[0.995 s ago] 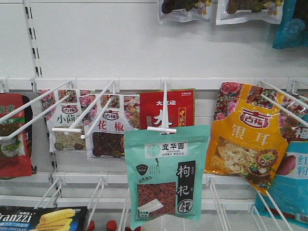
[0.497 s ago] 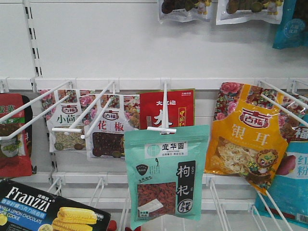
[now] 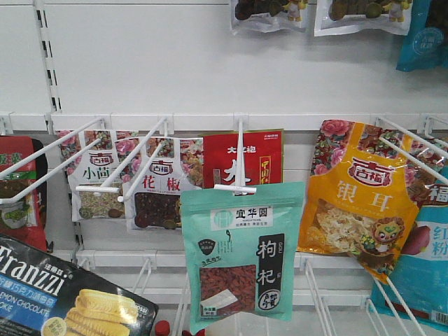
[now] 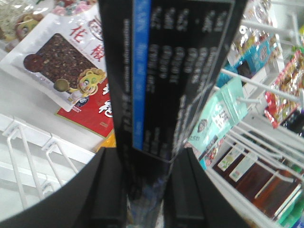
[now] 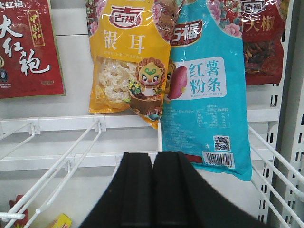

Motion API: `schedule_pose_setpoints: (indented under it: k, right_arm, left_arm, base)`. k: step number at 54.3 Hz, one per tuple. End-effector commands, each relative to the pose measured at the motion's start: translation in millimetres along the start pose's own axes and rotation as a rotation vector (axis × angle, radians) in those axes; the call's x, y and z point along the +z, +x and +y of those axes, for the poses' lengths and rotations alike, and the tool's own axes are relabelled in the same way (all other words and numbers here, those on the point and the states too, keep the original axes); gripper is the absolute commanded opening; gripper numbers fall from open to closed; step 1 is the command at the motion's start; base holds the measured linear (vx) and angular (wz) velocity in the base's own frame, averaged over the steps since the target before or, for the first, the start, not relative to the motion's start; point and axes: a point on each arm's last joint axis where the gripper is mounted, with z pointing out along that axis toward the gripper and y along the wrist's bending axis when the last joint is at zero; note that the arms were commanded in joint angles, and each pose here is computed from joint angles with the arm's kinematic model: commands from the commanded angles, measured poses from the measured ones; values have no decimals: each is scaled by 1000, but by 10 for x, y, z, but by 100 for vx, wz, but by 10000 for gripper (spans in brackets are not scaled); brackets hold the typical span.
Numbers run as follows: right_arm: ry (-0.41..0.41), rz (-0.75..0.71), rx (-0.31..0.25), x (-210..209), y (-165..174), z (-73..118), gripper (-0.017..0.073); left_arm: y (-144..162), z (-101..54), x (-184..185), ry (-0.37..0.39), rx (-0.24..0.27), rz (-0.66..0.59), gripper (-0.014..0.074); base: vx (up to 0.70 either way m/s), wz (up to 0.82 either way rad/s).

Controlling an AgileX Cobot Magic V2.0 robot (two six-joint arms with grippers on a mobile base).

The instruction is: Pick snacks and fruit into basket

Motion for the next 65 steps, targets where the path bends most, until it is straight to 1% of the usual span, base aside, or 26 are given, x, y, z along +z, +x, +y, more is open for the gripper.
schedule_pose_setpoints:
  k: [1, 4, 14, 17, 19, 35, 65]
  right_arm:
    - [-4, -70, -12, 6, -52, 4, -8]
    - [-4, -70, -12, 6, -52, 4, -8]
    - [-4, -70, -12, 6, -52, 4, -8]
    - [-4, -70, -12, 6, -52, 4, -8]
    - [-4, -70, -12, 6, -52, 4, -8]
    - [-4, -70, -12, 6, -52, 4, -8]
    - [-4, -70, -12, 6, -52, 4, -8]
  left_arm:
    - [-82, -133, 1, 72, 80, -37, 0]
    - [-71, -123, -17, 39, 131, -17, 0]
    - [-53, -56, -71, -86, 274, 37, 0]
    - [-43, -32, -78, -113, 312, 56, 0]
    - [-38, -21, -80, -124, 326, 63, 0]
    - [-1, 63, -97, -210, 324, 119, 0]
    - [-1, 64, -97, -212, 320, 120, 0]
  base:
    - [0, 0]
    - [0, 0]
    - [0, 0]
    - [0, 0]
    - [0, 0]
    - [0, 0]
    - [0, 0]
